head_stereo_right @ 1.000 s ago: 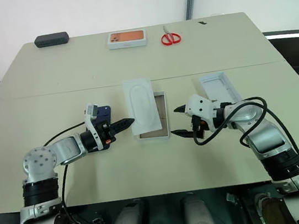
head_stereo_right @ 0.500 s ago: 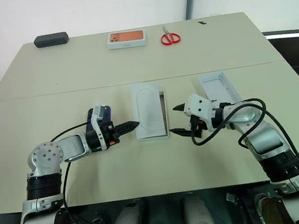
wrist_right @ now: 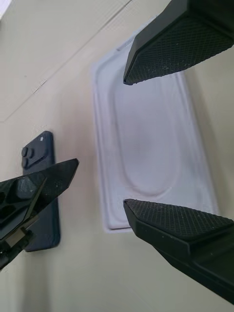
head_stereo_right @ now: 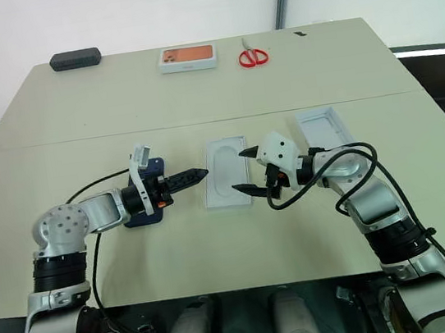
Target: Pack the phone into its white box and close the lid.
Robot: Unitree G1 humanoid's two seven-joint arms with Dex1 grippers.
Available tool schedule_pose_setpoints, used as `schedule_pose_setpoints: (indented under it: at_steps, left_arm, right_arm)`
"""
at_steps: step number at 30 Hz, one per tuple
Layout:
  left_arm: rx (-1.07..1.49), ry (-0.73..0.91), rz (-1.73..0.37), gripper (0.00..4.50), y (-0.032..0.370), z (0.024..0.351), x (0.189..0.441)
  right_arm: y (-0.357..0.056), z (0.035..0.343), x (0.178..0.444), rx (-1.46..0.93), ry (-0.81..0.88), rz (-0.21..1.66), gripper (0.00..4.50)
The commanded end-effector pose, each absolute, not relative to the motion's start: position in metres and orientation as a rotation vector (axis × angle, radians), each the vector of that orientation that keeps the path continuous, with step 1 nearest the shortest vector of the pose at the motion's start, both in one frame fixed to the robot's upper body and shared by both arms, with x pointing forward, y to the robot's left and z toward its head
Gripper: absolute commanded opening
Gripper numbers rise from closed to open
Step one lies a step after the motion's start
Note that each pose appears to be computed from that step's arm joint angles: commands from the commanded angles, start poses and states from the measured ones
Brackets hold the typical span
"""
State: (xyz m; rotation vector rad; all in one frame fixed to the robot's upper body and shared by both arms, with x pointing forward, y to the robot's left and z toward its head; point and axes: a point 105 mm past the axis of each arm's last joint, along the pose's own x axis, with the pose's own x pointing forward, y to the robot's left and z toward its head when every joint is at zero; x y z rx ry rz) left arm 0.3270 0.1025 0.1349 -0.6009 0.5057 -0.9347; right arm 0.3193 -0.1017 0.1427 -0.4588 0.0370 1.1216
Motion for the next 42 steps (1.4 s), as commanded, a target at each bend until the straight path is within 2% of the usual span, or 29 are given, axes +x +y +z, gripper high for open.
schedule_pose_setpoints:
  at_steps: [1, 6, 7, 14, 19, 24, 27, 36, 39, 42]
  left_arm:
    - [-0.485, 0.325, -0.914, 3.87, 0.115, 0.154, 0.333]
    - [-0.277, 0.245, -0.832, 3.87, 0.134, 0.137, 0.332]
    - [-0.266, 0.247, -0.816, 3.87, 0.136, 0.133, 0.333]
    - [-0.288, 0.165, -0.915, 3.87, 0.127, 0.148, 0.312]
    - [-0.267, 0.171, -0.910, 3.87, 0.128, 0.146, 0.309]
    - [-0.285, 0.171, -0.900, 3.87, 0.129, 0.144, 0.308]
    - [-0.277, 0.174, -0.892, 3.87, 0.129, 0.142, 0.309]
    - [-0.294, 0.204, -0.860, 3.87, 0.133, 0.140, 0.314]
    - [-0.307, 0.238, -0.834, 3.87, 0.140, 0.138, 0.316]
    - [-0.345, 0.275, -0.768, 3.87, 0.162, 0.141, 0.321]
  right_arm:
    - [-0.087, 0.156, 0.318, -0.438, -0.032, 1.136, 3.05]
    - [-0.066, 0.153, 0.332, -0.540, -0.112, 1.068, 0.41]
    - [-0.063, 0.153, 0.335, -0.540, -0.114, 1.060, 0.06]
    - [-0.053, 0.129, 0.341, -0.740, -0.089, 1.111, 0.06]
    - [-0.059, 0.113, 0.348, -0.881, -0.048, 1.121, 0.06]
    - [-0.059, 0.106, 0.335, -0.827, -0.002, 1.202, 0.06]
    - [-0.054, 0.108, 0.323, -0.743, 0.014, 1.264, 0.06]
    - [-0.063, 0.121, 0.350, -0.827, -0.058, 1.086, 0.06]
    - [-0.062, 0.130, 0.356, -0.788, -0.090, 1.038, 0.06]
    - [-0.051, 0.151, 0.356, -0.642, -0.144, 1.033, 0.06]
